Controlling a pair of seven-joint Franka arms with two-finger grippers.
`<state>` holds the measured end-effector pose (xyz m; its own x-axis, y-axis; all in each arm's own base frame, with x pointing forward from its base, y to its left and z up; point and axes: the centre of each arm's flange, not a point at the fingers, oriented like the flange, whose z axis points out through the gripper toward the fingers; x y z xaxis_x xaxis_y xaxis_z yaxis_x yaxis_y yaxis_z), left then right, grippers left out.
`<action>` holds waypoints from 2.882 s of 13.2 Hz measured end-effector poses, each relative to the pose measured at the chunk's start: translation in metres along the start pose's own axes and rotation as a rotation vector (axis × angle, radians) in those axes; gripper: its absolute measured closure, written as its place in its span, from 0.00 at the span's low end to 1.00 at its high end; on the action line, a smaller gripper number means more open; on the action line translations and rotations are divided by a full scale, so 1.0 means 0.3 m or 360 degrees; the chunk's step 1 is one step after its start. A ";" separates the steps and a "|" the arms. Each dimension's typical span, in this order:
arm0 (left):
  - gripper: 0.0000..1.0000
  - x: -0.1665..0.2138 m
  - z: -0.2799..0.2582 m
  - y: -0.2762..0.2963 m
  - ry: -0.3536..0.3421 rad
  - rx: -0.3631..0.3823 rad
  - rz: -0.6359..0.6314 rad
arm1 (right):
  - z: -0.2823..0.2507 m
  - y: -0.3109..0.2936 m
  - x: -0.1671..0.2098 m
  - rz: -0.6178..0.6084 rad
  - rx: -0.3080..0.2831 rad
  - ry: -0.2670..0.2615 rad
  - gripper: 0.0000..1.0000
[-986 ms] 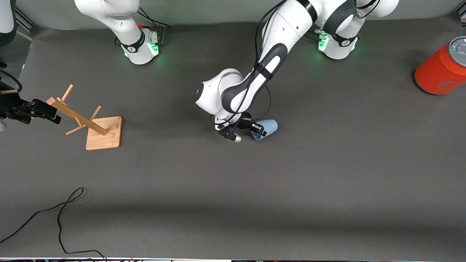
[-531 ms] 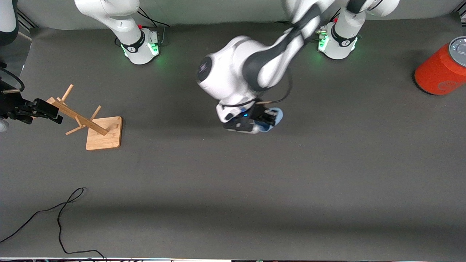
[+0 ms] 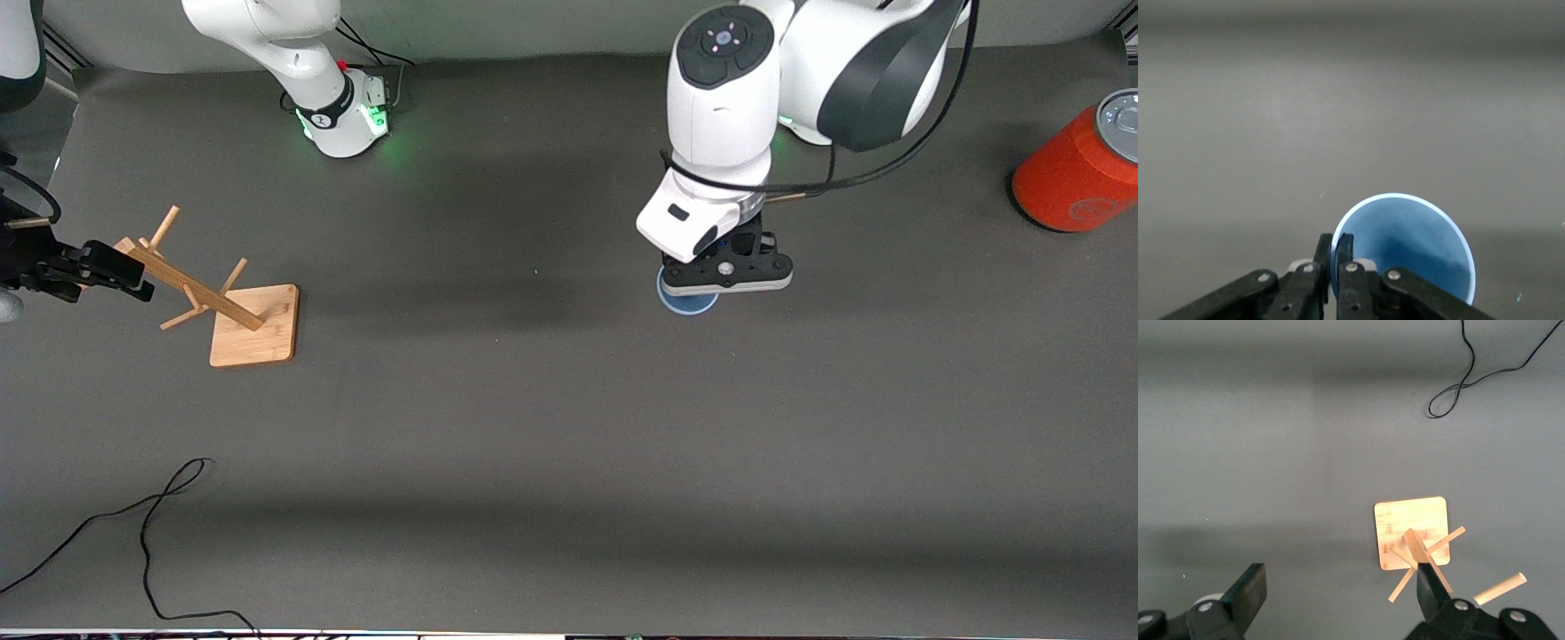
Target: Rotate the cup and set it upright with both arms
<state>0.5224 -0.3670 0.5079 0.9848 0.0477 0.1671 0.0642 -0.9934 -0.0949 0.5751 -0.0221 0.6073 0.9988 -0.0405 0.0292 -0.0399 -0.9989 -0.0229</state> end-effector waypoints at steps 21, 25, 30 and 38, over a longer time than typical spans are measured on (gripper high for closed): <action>0.64 -0.439 0.753 0.354 0.0509 0.0131 -0.0656 | 0.006 -0.004 -0.003 -0.0003 0.0000 -0.0016 0.00; 0.18 -0.304 0.529 0.341 0.0336 0.0146 -0.0643 | 0.009 -0.004 -0.003 -0.0003 0.0000 -0.0018 0.00; 0.00 0.100 0.153 -0.008 0.0031 0.0135 -0.0490 | 0.010 -0.003 -0.004 -0.0003 0.0000 -0.0019 0.00; 0.00 0.320 -0.093 -0.954 -0.0234 -0.0045 -0.0269 | 0.010 -0.003 -0.004 -0.0003 0.0000 -0.0020 0.00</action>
<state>0.5941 -0.0809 0.5785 0.9735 0.2262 0.0335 0.2277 -0.9725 -0.0499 0.5742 -0.0211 0.6043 0.9991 -0.0386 0.0169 -0.0382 -0.9990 -0.0230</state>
